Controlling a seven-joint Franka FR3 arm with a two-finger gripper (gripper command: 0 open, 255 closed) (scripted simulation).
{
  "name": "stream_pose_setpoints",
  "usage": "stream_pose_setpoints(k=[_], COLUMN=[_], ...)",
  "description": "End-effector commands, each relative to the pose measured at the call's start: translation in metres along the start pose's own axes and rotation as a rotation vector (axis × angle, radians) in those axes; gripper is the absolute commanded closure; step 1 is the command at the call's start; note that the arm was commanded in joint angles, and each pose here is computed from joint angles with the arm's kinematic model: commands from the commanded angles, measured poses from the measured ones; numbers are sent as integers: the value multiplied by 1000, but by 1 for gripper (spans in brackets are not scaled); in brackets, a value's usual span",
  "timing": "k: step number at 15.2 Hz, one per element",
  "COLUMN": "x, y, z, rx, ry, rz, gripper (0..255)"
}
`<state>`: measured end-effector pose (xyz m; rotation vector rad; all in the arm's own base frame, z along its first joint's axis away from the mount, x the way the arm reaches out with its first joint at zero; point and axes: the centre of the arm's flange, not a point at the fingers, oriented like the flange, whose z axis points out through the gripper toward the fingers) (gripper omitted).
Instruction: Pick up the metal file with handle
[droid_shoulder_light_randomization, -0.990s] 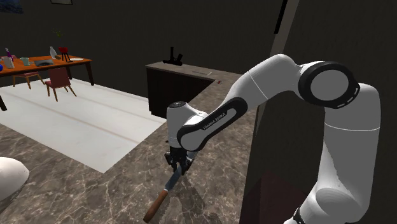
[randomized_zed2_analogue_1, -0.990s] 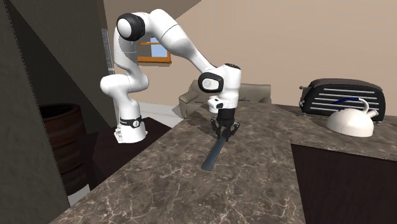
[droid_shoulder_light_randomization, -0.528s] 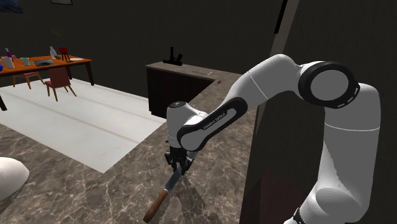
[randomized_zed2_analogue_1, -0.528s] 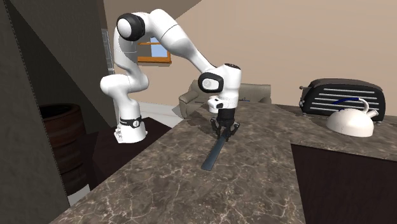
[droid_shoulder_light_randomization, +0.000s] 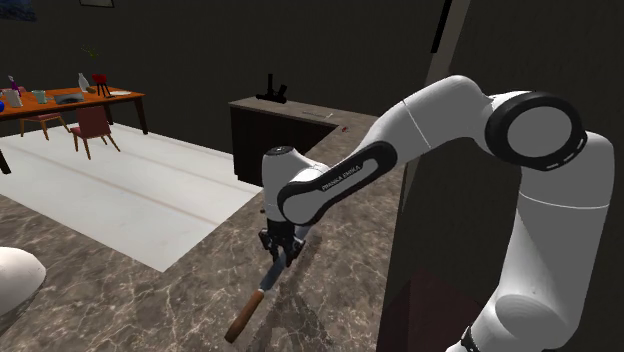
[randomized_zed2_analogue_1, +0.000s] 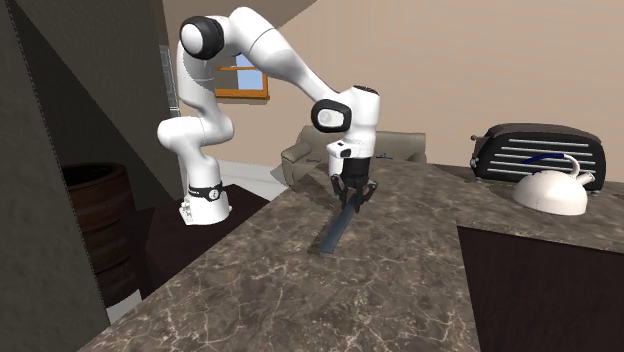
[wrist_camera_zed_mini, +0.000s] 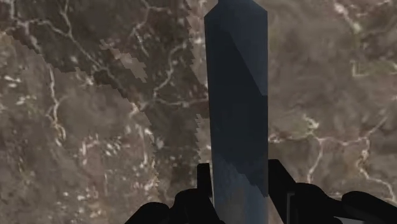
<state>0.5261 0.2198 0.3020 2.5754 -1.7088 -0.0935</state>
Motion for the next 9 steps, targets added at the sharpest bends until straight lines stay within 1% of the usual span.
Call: stream_pose_setpoints(k=[1,7,9], x=[0,-1,-1], y=[0,2,2], z=[-11,-43,-44], rx=[0,0,0], ry=[0,0,0], rz=[0,0,0], gripper=[255,255,255])
